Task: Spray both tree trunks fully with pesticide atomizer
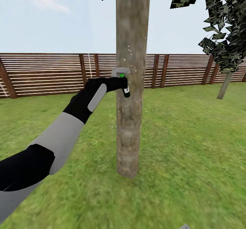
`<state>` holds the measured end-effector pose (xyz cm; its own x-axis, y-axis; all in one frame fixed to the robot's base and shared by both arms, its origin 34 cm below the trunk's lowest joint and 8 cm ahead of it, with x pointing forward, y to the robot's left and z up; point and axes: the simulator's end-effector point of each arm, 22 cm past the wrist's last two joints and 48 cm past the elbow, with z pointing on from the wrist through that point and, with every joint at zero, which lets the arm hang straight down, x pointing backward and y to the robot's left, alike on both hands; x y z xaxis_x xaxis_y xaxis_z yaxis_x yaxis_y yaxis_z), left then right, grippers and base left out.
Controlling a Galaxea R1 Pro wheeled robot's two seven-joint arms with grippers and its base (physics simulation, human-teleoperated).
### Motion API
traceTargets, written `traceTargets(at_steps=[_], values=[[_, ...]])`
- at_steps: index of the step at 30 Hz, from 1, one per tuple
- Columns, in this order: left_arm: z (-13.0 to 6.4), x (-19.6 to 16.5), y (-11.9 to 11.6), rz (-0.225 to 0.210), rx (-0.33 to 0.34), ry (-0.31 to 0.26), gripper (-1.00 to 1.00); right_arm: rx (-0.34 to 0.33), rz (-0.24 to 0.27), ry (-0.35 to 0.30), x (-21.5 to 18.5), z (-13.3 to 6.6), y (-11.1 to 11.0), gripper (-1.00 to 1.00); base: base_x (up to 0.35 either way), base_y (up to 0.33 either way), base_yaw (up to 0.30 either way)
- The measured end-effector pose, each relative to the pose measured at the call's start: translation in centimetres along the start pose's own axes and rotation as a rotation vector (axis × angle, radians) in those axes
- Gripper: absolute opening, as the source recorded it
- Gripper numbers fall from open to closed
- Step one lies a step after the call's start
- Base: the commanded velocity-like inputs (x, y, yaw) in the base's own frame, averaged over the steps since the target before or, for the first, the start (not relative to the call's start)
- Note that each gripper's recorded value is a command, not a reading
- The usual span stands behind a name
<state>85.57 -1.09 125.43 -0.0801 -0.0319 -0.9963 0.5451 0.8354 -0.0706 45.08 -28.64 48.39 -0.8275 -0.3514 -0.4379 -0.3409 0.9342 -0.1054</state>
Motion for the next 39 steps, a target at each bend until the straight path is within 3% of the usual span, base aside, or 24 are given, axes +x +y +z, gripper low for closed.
traceTargets(at_steps=[10,16,18,22,25,29,34,39], values=[[0.0,0.7,1.2,-0.005,-0.017,0.015,-1.00,0.000,0.000,0.000,0.0,0.0,0.0,1.00,0.000,0.000,0.000],[2.1,10.2,3.3,-0.068,-0.074,0.221,-1.00,0.000,0.000,0.000,0.0,0.0,0.0,1.00,0.000,0.000,0.000],[2.2,12.4,3.6,-0.031,-0.092,0.272,-1.00,0.000,0.000,0.000,0.0,0.0,0.0,1.00,0.000,0.000,0.000],[2.3,14.0,3.8,0.002,-0.103,0.308,-1.00,0.000,0.000,0.000,0.0,0.0,0.0,1.00,0.000,0.000,0.000],[2.3,14.5,4.0,0.002,-0.108,0.318,-1.00,0.000,0.000,0.000,0.0,0.0,0.0,1.00,0.000,0.000,0.000],[1.9,17.9,5.7,-0.016,-0.143,0.387,-1.00,0.000,0.000,0.000,0.0,0.0,0.0,1.00,0.000,0.000,0.000],[1.7,20.5,7.3,-0.008,-0.175,0.408,-1.00,0.000,0.000,0.000,0.0,0.0,0.0,1.00,0.000,0.000,0.000],[1.5,22.3,9.2,-0.011,-0.211,0.389,-1.00,0.000,0.000,0.000,0.0,0.0,0.0,1.00,0.000,0.000,0.000]])
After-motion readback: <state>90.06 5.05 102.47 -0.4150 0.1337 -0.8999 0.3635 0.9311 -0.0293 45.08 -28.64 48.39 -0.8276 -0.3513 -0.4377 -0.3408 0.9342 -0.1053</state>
